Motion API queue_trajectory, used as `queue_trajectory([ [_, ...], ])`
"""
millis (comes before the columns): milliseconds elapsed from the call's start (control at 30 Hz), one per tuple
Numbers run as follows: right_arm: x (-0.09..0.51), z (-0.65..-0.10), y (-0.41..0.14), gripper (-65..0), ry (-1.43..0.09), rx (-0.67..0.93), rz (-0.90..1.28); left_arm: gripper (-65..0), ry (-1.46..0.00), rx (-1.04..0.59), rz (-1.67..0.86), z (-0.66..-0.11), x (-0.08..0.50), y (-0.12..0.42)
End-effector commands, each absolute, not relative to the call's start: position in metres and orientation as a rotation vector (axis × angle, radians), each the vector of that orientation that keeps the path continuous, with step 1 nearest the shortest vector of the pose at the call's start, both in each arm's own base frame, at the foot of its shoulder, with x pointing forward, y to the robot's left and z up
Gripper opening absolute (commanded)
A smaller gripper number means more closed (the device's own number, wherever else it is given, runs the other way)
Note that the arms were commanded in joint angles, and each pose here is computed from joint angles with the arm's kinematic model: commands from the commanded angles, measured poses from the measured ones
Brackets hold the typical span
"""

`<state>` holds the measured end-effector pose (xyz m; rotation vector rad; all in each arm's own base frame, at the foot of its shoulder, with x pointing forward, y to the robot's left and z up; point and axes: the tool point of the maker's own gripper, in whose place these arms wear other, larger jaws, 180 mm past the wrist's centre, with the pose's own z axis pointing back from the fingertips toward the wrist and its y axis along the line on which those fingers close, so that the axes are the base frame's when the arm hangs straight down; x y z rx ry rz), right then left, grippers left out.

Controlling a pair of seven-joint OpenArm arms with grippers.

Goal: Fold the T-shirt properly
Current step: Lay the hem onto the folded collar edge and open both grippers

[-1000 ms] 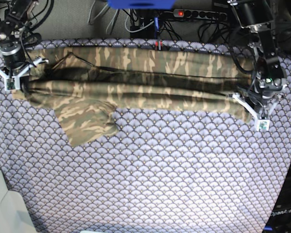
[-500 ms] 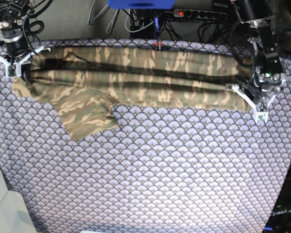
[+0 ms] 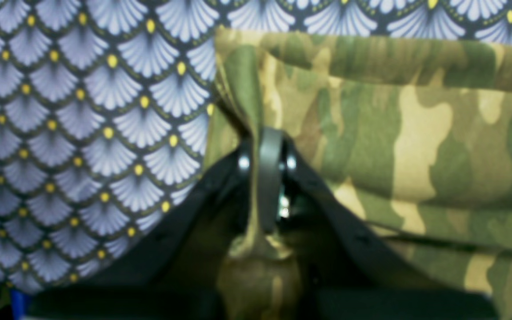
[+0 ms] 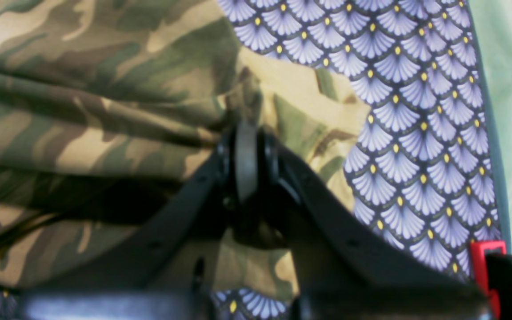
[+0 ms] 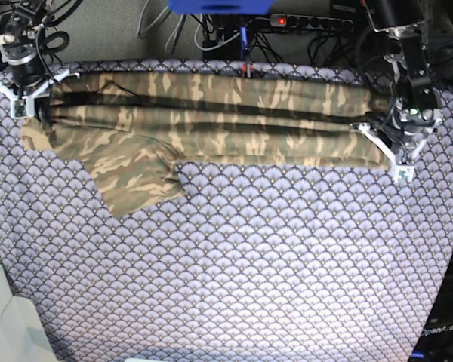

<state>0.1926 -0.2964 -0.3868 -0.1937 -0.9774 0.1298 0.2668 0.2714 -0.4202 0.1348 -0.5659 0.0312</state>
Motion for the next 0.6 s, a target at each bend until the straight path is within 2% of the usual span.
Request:
queue_trajectory([
  [0,0.196,-0.374,-0.305,-65.0,-1.011,-0.23,0.133,-59.9,-0.583,0.171,0.032,-0.413,0.272,0.282],
  [167,0.187,-0.379,-0.304,-64.0,-0.989,-0.227,0.133,-40.5,-0.581,0.166,0.039,-0.416,0.27,0.281],
  [267,0.185,-0.379,-0.307,-54.1,-0.987,-0.233,0.125,-31.4,-0.579,0.165,0.039,-0.416,0.269,0.28],
  [400,0.182,-0.377,-0.313,-42.3,-0.988,-0.248,0.108,-29.4,-0.582,0.165,0.035,-0.415,0.27,0.279],
  [567,0.179,-0.374,-0.32,-37.1,-0.989,-0.268,0.097,-29.4,-0.578,0.164,0.038,-0.416,0.269,0.28],
])
